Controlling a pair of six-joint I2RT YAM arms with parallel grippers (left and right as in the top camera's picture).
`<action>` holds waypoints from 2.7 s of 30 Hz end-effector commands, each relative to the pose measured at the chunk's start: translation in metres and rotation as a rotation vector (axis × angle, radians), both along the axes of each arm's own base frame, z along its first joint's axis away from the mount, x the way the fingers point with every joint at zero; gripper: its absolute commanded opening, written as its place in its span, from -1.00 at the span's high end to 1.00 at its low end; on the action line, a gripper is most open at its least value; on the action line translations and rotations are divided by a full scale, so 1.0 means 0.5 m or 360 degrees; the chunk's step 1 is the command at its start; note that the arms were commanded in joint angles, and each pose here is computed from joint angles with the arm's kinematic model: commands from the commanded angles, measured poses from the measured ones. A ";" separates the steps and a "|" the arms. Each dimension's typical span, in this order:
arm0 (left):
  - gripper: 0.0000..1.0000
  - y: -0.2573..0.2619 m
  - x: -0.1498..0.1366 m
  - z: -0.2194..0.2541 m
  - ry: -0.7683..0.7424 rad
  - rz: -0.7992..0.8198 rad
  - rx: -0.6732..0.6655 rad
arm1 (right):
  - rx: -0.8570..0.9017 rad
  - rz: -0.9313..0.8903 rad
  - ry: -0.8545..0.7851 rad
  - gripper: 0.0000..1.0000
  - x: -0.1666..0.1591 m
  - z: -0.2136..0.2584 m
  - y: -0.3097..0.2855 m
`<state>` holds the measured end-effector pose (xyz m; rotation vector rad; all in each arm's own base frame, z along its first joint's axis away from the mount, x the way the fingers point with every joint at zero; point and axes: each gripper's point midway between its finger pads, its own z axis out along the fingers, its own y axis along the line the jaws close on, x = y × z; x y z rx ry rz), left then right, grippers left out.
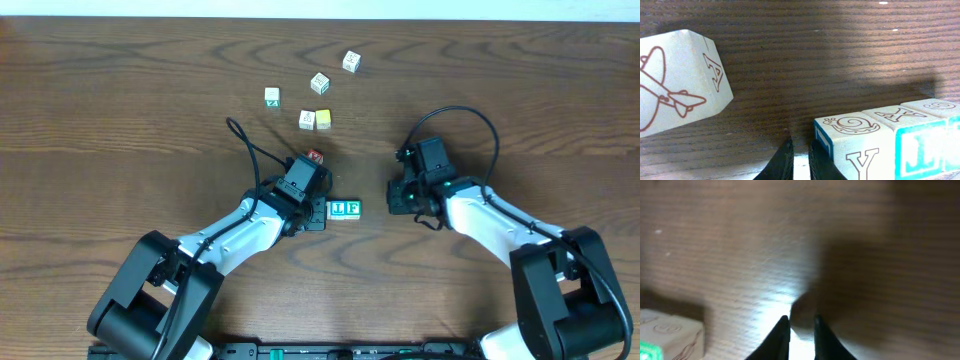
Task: Lift 3 blocks
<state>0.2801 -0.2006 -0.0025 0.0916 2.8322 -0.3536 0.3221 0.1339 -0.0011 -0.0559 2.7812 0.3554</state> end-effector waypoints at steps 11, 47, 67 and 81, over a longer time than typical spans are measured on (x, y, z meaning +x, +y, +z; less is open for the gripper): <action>0.74 0.073 0.008 -0.026 -0.0041 0.0064 0.0246 | 0.0122 -0.0237 -0.0041 0.61 0.077 0.045 -0.060; -0.47 0.392 -0.131 0.728 -0.1827 0.0774 -0.0196 | -0.0417 -0.0534 -0.0976 -0.98 0.279 0.202 -0.198; -0.48 0.394 -0.146 0.633 -0.1536 0.0739 -0.0067 | -0.0493 -0.0484 -0.0756 -0.99 0.235 0.148 -0.205; -0.48 0.372 -0.084 0.721 -0.2440 0.0454 0.0036 | -0.0494 -0.0483 -0.0752 -0.98 0.234 0.147 -0.205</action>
